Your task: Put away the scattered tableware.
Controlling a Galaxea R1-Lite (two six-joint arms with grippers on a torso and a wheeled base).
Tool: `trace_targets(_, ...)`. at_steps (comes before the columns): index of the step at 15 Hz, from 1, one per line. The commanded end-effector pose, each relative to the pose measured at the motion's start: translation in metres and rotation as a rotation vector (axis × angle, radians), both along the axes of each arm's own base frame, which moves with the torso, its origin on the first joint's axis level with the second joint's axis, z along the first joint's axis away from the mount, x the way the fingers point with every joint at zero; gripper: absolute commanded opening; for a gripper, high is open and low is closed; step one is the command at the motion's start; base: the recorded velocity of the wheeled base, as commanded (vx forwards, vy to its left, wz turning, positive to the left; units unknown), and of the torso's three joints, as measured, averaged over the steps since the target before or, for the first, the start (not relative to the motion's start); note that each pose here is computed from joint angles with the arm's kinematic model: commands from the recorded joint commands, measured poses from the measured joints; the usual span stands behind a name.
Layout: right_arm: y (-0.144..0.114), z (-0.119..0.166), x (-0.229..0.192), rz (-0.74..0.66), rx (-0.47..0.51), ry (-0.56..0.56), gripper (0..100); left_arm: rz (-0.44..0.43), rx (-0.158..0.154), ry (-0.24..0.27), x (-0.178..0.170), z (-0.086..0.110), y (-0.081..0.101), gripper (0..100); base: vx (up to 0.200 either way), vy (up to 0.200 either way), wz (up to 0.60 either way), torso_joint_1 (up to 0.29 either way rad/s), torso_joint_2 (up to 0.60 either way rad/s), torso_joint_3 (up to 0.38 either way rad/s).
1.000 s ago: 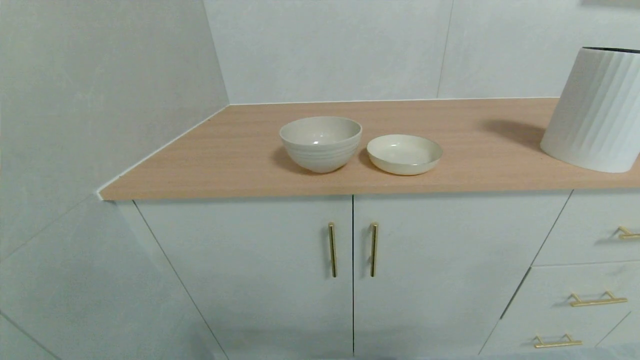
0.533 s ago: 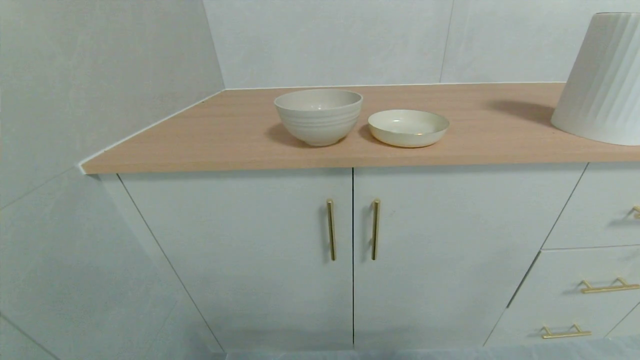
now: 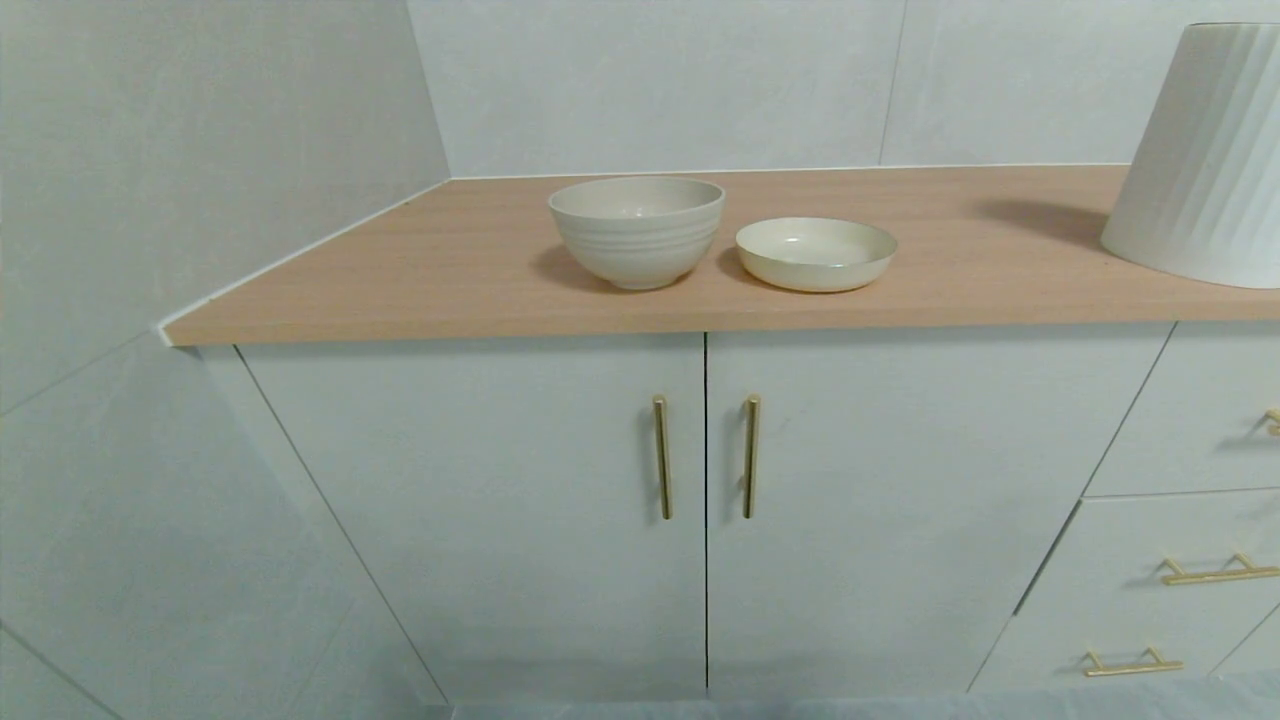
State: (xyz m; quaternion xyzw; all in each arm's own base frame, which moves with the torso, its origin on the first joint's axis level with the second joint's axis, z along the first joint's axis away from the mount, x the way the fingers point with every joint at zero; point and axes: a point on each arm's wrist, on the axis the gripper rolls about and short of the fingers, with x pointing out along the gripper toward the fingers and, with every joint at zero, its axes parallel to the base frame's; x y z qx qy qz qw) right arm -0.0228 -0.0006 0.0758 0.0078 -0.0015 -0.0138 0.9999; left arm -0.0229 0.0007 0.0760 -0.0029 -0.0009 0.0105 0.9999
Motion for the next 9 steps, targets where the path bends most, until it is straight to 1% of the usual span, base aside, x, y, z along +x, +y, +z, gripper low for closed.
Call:
trace_targets(1, 0.0, 0.0, 0.0, 0.0, 0.0, 0.0, 100, 0.0, 0.0, 0.0, 0.0, 0.0, 0.0, 100, 0.0, 0.0, 0.0, 0.0, 0.0, 0.0)
trace_targets(4, 0.0, 0.001, 0.0, 0.0, -0.023, -0.01, 100, 0.0, 0.0, 0.0, 0.0, 0.0, 0.0, 100, 0.0, 0.0, 0.0, 0.0, 0.0, 0.0)
trace_targets(5, 0.0, 0.027, -0.006, 0.014, -0.018, -0.164, 100, 0.0, 0.0, 0.0, 0.0, 0.0, 0.0, 100, 0.0, 0.0, 0.0, 0.0, 0.0, 0.0)
trace_targets(6, 0.001, 0.034, -0.009, 0.052, -0.021, -0.189, 100, 0.0, 0.0, 0.0, 0.0, 0.0, 0.0, 100, 0.0, 0.0, 0.0, 0.0, 0.0, 0.0)
trace_targets(7, 0.003, 0.037, -0.009, 0.13, -0.026, -0.157, 100, 0.0, 0.0, 0.0, 0.0, 0.0, 0.0, 100, 0.0, 0.0, 0.0, 0.0, 0.0, 0.0)
trace_targets(8, 0.004, 0.038, -0.007, 0.165, -0.024, -0.076, 100, 0.0, 0.0, 0.0, 0.0, 0.0, 0.0, 100, 0.0, 0.0, 0.0, 0.0, 0.0, 0.0)
trace_targets(9, 0.004, 0.046, -0.003, 0.206, -0.017, 0.003, 100, 0.0, 0.0, 0.0, 0.0, 0.0, 0.0, 100, 0.0, 0.0, 0.0, 0.0, 0.0, 0.0)
